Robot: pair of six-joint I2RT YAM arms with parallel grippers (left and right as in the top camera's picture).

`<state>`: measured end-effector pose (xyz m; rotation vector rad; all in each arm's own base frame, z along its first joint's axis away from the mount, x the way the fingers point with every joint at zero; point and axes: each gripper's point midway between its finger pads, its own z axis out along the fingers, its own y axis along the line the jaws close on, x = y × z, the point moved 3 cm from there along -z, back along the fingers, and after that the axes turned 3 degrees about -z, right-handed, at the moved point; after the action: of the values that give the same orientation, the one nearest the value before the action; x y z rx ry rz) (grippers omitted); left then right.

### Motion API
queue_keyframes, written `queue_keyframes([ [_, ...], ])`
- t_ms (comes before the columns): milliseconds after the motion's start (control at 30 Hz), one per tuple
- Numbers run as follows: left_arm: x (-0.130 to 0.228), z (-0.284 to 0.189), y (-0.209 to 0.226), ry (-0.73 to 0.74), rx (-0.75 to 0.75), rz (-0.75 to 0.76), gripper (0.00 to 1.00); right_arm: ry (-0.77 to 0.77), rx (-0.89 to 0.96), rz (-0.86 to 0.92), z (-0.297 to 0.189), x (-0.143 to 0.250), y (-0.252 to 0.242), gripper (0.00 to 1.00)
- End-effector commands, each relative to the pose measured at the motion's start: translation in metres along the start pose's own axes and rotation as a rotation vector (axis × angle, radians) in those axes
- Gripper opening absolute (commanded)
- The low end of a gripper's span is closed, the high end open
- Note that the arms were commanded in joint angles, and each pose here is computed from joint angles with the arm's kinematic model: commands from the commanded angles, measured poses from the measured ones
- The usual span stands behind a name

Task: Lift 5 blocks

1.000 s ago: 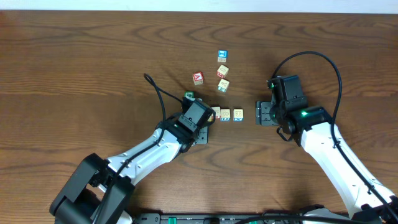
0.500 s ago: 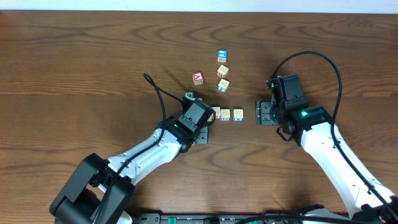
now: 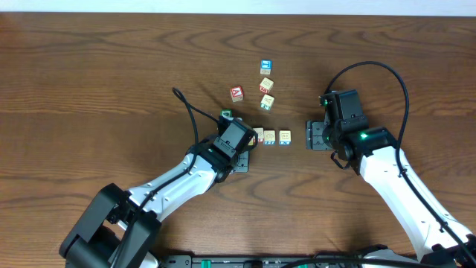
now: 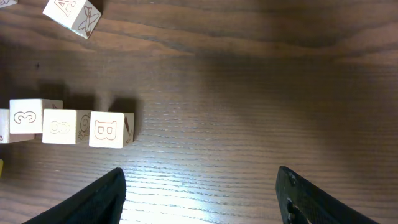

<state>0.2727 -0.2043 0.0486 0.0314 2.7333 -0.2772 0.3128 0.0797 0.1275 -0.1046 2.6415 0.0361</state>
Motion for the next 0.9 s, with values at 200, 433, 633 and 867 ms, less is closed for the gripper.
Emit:
queue_keyframes([
  [200, -0.0043, 0.0004, -0.0028, -0.006, -0.005, 0.029, 0.51, 0.014, 0.007, -0.008, 0.0042, 0.0035, -0.0017, 0.74],
  [433, -0.0025, 0.0015, -0.0016, 0.003, -0.010, 0.056, 0.51, 0.014, 0.007, -0.008, 0.0042, 0.0035, -0.0017, 0.74],
  [633, -0.0023, 0.0015, -0.0015, 0.004, -0.011, 0.075, 0.35, 0.014, 0.007, -0.009, 0.0042, 0.0034, -0.0017, 0.74],
  [867, -0.0023, 0.0014, -0.0014, 0.004, -0.012, 0.075, 0.30, 0.014, 0.007, -0.008, 0.0042, 0.0034, -0.0017, 0.74],
])
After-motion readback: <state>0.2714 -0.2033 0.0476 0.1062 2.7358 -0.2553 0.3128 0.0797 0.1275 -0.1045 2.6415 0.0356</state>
